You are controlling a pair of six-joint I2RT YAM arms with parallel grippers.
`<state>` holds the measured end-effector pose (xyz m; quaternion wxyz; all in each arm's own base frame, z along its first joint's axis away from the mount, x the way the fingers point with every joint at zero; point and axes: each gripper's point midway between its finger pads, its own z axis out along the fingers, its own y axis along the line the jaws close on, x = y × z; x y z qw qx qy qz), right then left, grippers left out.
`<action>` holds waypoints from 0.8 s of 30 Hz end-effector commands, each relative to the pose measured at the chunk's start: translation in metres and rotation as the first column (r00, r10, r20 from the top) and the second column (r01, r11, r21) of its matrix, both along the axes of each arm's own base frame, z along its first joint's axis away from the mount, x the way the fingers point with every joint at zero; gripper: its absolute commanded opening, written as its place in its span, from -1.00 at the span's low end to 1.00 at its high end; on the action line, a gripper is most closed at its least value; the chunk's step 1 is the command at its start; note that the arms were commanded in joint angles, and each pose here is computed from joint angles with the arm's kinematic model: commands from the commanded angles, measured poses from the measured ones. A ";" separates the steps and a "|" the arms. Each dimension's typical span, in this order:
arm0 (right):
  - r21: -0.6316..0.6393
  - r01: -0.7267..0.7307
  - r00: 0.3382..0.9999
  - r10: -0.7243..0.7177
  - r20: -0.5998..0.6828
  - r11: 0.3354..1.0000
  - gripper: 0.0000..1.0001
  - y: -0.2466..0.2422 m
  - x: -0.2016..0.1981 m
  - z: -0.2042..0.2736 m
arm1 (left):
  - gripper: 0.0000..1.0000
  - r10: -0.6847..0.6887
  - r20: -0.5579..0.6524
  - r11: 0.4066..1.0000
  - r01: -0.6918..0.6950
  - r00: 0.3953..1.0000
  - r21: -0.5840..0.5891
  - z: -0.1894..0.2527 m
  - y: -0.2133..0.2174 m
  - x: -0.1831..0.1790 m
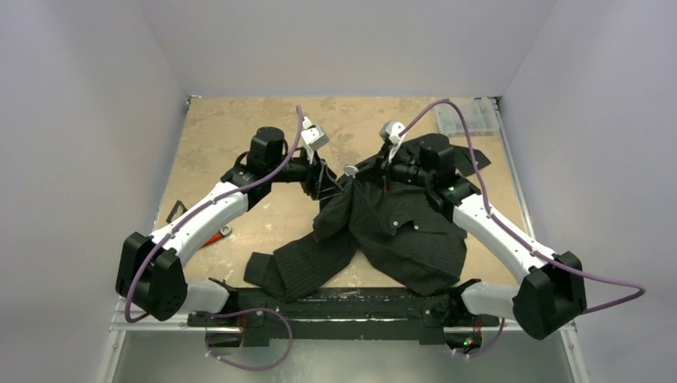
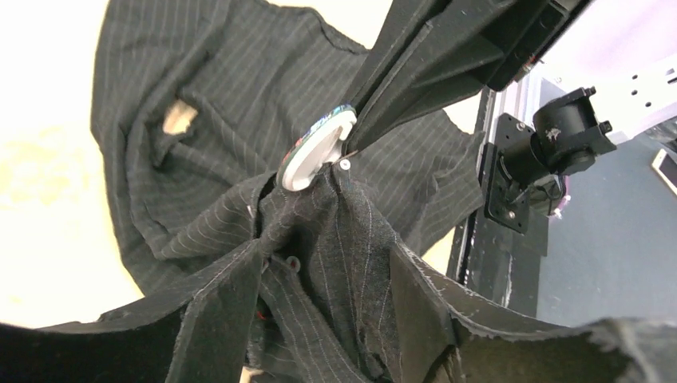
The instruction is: Remove the brooch from the garment
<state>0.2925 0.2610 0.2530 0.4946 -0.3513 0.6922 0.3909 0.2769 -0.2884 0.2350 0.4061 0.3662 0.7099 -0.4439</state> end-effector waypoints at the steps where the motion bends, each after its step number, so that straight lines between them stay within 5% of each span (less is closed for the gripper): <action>1: -0.061 0.073 0.966 -0.055 0.254 0.995 -1.00 0.003 0.012 0.011 | 0.30 -0.030 -0.018 1.000 0.030 0.999 -0.002 -0.002 0.003 -0.013; 17: -0.136 0.142 0.949 -0.096 0.302 0.980 -1.00 0.000 0.024 -0.011 | 0.41 0.048 -0.159 0.998 -0.053 0.986 -0.030 -0.027 -0.007 0.004; 24: -0.170 0.147 0.941 -0.084 0.329 0.974 -1.00 -0.001 0.025 -0.021 | -0.66 -0.035 -0.201 0.999 0.027 0.979 -0.042 -0.020 -0.012 -0.008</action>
